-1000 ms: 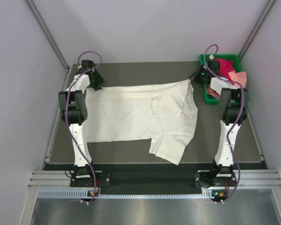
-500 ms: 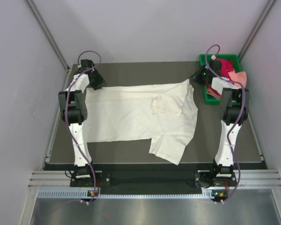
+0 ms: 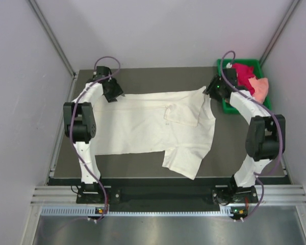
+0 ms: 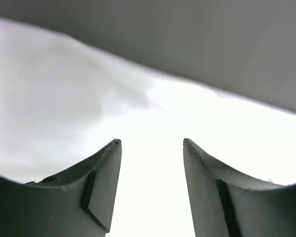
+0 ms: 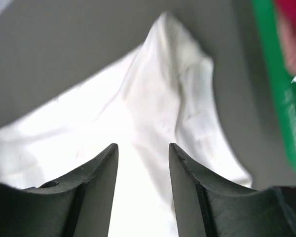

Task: Fold and stack the t-shirts
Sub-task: Fold the tshirt

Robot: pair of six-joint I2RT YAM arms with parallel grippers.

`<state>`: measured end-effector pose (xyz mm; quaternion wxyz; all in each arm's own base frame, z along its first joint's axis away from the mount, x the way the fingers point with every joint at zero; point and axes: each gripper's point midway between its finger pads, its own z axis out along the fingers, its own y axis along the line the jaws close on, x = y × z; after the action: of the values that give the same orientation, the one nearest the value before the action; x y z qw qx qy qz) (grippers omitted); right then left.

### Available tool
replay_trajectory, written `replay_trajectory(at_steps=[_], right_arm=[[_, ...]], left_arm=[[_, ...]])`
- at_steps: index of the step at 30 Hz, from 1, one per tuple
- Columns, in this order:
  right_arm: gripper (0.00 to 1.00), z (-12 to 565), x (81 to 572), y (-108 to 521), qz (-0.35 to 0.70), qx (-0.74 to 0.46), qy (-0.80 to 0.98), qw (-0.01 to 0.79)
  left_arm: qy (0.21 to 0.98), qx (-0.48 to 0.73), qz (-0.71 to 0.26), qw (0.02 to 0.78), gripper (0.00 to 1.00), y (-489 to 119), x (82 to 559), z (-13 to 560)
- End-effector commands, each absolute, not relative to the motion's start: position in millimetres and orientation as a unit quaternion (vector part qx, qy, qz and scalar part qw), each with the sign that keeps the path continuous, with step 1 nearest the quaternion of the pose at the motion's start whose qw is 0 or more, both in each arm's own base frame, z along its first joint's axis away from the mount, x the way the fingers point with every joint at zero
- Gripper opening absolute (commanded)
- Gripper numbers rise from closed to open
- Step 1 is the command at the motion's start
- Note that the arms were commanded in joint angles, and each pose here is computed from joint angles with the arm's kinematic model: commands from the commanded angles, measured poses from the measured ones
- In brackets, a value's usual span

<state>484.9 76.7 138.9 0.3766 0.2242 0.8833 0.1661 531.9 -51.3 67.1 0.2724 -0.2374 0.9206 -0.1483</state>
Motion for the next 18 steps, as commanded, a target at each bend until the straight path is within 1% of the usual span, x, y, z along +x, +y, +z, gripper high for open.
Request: replay_trajectory(at_steps=[1, 5, 6, 9, 12, 18], right_arm=[[0.46, 126, 451, 97, 0.145, 0.24, 0.892, 0.354], [0.43, 103, 433, 117, 0.15, 0.221, 0.906, 0.329], [0.43, 93, 427, 120, 0.151, 0.217, 0.91, 0.319], [0.41, 78, 412, 131, 0.15, 0.204, 0.919, 0.303], [0.41, 71, 398, 138, 0.14, 0.197, 0.924, 0.297], [0.4, 57, 383, 141, 0.122, 0.193, 0.93, 0.287]], left_arm=[[0.913, -0.17, -0.195, 0.317, 0.57, -106, 516, 119], [0.902, -0.099, -0.287, 0.307, 0.56, -181, 491, 127], [0.897, -0.065, -0.319, 0.301, 0.56, -211, 480, 126], [0.893, -0.009, -0.355, 0.278, 0.55, -260, 456, 118], [0.883, 0.021, -0.394, 0.255, 0.54, -292, 435, 109], [0.883, 0.046, -0.4, 0.243, 0.54, -314, 421, 91]])
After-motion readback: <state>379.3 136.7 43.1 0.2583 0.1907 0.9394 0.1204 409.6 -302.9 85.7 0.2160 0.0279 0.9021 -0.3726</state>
